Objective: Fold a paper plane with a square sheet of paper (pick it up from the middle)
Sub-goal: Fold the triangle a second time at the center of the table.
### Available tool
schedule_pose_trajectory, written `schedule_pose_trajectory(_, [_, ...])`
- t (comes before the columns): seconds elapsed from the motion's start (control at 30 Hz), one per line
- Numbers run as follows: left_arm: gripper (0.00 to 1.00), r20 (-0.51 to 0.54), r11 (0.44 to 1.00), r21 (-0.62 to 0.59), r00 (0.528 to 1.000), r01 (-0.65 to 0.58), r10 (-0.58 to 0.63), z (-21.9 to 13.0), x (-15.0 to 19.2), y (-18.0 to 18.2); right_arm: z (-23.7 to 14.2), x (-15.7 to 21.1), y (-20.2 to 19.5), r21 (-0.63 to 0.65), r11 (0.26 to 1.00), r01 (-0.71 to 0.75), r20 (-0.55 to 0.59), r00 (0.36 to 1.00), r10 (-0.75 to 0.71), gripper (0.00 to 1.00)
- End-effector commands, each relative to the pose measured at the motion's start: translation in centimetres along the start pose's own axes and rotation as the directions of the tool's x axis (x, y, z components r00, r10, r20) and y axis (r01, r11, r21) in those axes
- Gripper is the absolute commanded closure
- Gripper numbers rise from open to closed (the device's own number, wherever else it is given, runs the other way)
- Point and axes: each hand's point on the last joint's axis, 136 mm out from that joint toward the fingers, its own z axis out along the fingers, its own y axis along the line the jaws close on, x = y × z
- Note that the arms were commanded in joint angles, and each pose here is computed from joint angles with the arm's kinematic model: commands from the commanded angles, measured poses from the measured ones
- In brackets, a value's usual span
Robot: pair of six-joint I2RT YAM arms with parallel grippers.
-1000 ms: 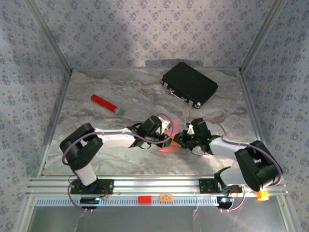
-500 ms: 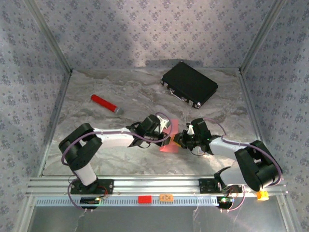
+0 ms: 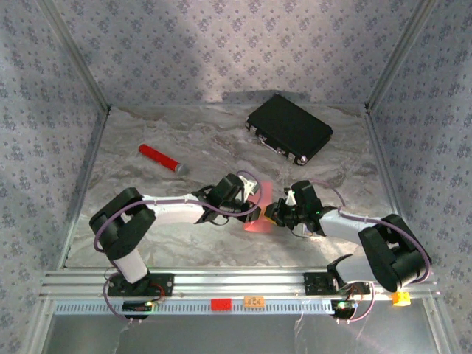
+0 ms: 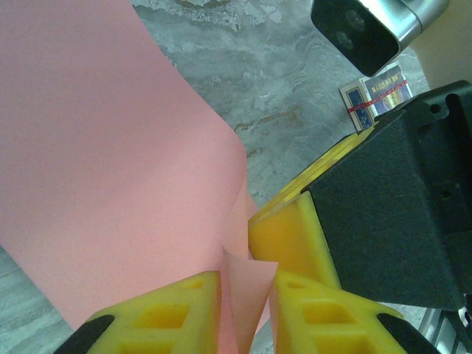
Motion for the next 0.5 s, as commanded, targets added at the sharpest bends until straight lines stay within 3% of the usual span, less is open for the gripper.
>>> schedule_pose_trajectory(0.0, [0.78, 0.03, 0.999, 0.035, 0.999, -0.011, 0.01, -1.2, -1.0, -1.1, 0.1, -0.3, 1.8, -0.045, 0.998, 0.034, 0.002, 0.999, -0.034, 0.84])
schedule_pose_trajectory(0.07, [0.83, 0.028, 0.999, 0.035, 1.0, -0.011, 0.01, -1.2, -0.9, -1.1, 0.2, -0.4, 1.8, -0.035, 0.999, 0.032, 0.002, 0.999, -0.032, 0.84])
schedule_pose_trajectory(0.27, [0.82, 0.026, 0.999, 0.033, 1.0, -0.007, 0.006, -1.4, -0.9, -1.1, 0.8, -0.4, 0.5, 0.002, 1.0, -0.005, -0.002, 1.0, 0.005, 0.84])
schedule_pose_trajectory(0.47, [0.72, 0.03, 0.999, 0.031, 1.0, -0.011, 0.01, -1.7, -0.9, -1.1, 0.8, -0.4, 0.1, 0.014, 1.0, -0.01, 0.003, 1.0, 0.01, 0.85])
